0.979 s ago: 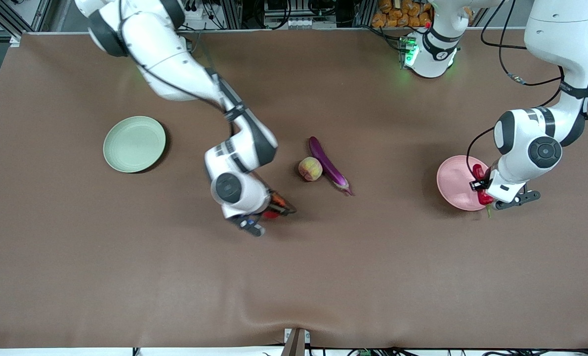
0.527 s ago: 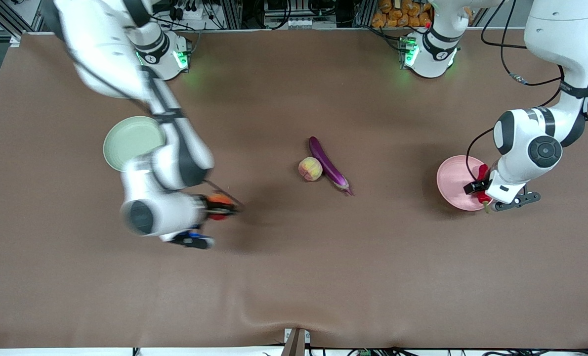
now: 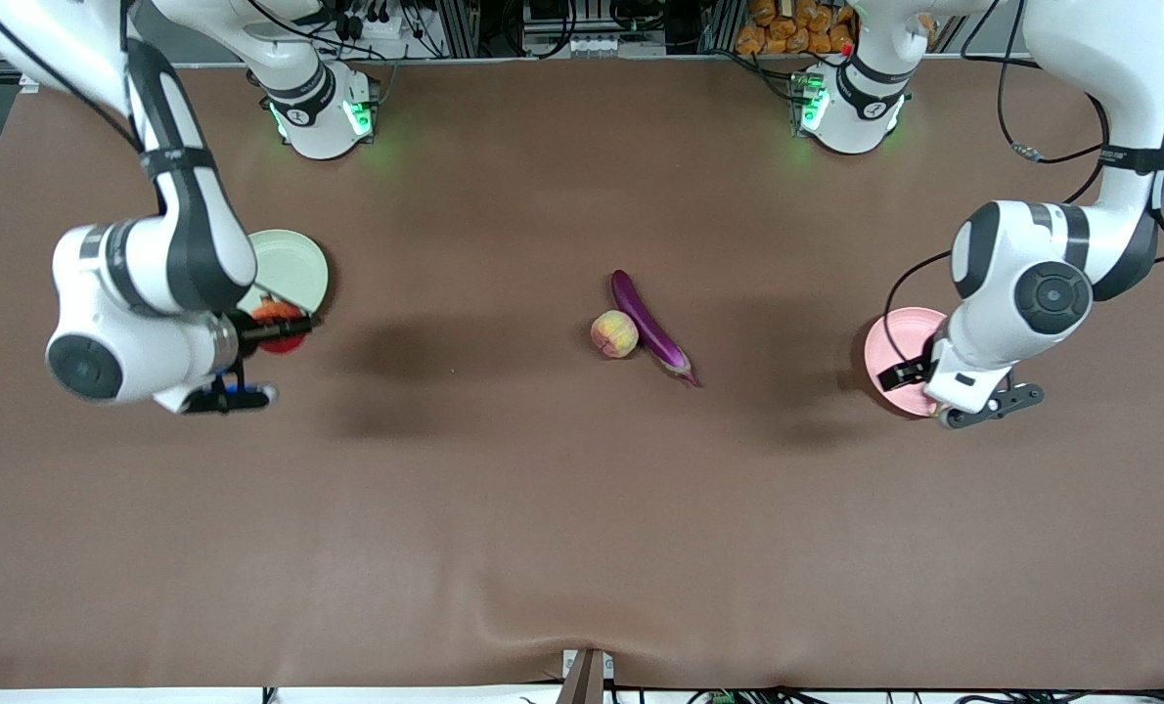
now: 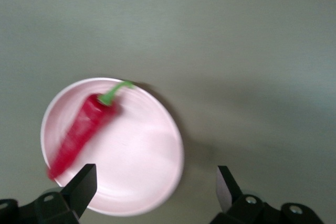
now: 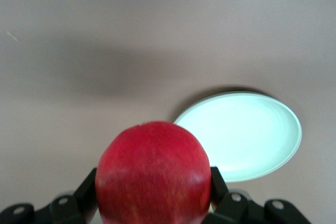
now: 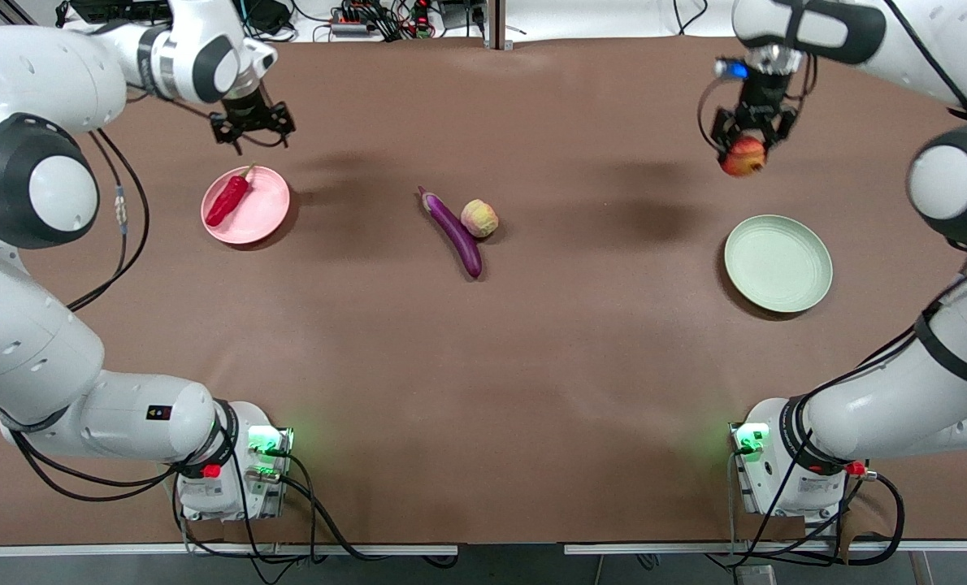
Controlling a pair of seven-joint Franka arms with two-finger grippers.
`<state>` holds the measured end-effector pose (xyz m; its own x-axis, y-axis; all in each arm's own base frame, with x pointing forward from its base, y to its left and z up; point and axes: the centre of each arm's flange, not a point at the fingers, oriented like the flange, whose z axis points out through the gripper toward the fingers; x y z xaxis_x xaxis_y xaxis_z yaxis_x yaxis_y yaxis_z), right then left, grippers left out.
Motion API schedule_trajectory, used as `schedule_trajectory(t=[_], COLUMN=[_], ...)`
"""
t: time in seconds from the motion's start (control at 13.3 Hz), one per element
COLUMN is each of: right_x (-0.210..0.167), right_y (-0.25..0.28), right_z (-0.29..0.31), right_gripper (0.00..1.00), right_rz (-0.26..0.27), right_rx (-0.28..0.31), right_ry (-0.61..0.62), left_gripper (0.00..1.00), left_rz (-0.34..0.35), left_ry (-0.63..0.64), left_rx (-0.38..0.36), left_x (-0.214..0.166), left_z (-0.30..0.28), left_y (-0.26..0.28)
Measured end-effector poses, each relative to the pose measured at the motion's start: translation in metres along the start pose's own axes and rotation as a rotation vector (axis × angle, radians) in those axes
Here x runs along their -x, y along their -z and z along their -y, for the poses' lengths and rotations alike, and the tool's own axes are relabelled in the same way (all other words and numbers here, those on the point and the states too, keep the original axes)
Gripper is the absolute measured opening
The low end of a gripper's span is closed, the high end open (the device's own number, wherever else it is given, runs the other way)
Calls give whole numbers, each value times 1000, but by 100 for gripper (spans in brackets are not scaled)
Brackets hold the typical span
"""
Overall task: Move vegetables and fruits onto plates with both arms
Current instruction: 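Open the left gripper on the chili while the right gripper carries the apple, then place the apple with the right gripper while the left gripper reaches the eggplant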
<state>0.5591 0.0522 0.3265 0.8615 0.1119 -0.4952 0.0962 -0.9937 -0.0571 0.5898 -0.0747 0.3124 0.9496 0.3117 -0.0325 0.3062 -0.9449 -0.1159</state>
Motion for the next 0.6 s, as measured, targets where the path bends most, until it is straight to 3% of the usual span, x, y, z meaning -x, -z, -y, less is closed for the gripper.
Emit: schedule_trajectory(t=[0.23, 0.45, 0.6], right_x=[25, 36, 39], right_y=[-43, -84, -109], right_z=[-64, -137, -153], right_gripper=[84, 84, 84], right_rz=[21, -31, -62], right_rx=[-22, -73, -79], right_ry=[81, 134, 138], left_gripper=[100, 100, 100], left_rz=[-3, -12, -17], left_ry=[60, 125, 175], left_rx=[20, 33, 45], left_x=[22, 51, 67], left_z=[-53, -114, -157], left_y=[16, 22, 23])
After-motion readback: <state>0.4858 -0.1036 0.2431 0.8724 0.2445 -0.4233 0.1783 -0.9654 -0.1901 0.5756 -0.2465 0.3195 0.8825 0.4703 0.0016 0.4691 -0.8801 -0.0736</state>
